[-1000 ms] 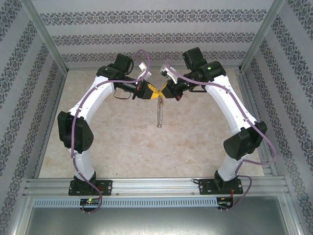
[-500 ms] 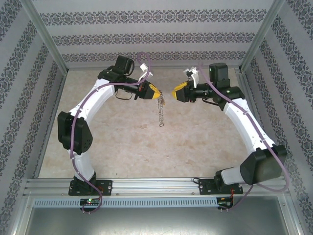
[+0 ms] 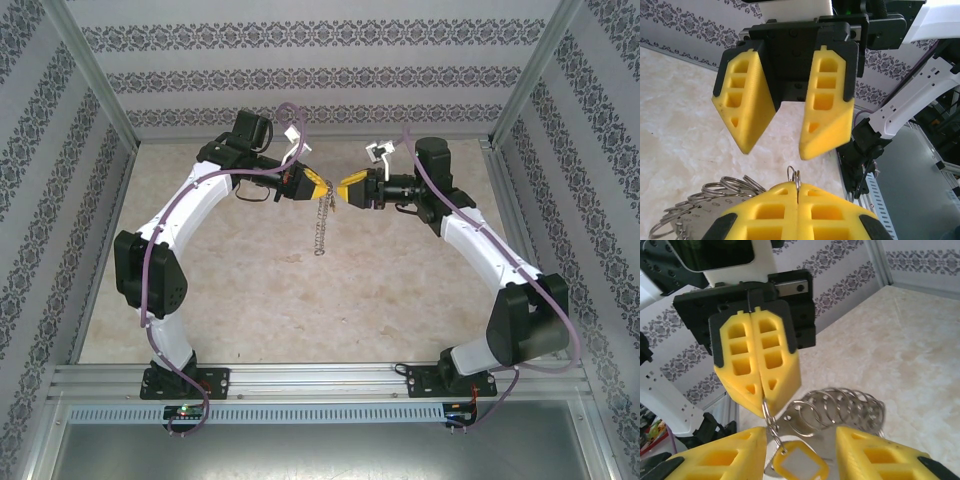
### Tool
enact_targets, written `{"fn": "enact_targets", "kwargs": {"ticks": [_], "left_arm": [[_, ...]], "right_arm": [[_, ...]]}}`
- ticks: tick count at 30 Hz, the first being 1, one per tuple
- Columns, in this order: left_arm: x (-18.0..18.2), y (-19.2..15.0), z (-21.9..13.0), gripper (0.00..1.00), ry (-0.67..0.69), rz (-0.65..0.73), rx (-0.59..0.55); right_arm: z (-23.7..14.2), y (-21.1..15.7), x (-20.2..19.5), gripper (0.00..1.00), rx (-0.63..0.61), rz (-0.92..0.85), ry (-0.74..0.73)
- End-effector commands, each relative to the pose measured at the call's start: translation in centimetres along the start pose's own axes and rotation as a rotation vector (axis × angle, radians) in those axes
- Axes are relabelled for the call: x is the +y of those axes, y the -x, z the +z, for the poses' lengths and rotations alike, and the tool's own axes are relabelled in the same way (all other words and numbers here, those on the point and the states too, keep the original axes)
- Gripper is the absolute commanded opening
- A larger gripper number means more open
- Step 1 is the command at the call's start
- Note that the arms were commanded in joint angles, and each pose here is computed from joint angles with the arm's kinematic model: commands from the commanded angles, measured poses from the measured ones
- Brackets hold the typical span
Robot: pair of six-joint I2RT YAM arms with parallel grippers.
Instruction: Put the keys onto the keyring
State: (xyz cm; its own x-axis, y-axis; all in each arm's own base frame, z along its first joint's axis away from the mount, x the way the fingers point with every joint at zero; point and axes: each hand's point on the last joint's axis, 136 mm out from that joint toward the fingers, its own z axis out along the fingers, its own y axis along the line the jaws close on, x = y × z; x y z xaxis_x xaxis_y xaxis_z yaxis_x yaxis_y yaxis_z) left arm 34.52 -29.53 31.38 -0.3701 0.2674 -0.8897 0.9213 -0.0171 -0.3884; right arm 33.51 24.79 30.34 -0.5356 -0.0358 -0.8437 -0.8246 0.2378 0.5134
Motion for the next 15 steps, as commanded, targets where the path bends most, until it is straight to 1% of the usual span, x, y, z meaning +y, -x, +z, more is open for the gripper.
{"fn": "enact_targets", "kwargs": {"ticks": [1, 4, 8, 15], "left_arm": [[-1.8, 1.8, -0.2, 0.0, -0.03, 0.069, -0.032], [-1.8, 1.8, -0.2, 0.0, -0.026, 0.071, -0.03], [-1.7, 1.8, -0.2, 0.0, -0.025, 0.072, -0.03], [-1.6, 1.8, -0.2, 0.0, -0.016, 0.075, -0.029]], "right_arm": [[0.7, 0.6, 1.0, 0.39, 0.001, -0.03, 0.071], [1.0, 0.3, 1.0, 0.38, 0.01, -0.026, 0.085], [1.1, -0.1, 1.0, 0.32, 0.02, -0.017, 0.089], [1.0, -0.4, 0.9, 0.02, 0.024, -0.011, 0.09]]}}
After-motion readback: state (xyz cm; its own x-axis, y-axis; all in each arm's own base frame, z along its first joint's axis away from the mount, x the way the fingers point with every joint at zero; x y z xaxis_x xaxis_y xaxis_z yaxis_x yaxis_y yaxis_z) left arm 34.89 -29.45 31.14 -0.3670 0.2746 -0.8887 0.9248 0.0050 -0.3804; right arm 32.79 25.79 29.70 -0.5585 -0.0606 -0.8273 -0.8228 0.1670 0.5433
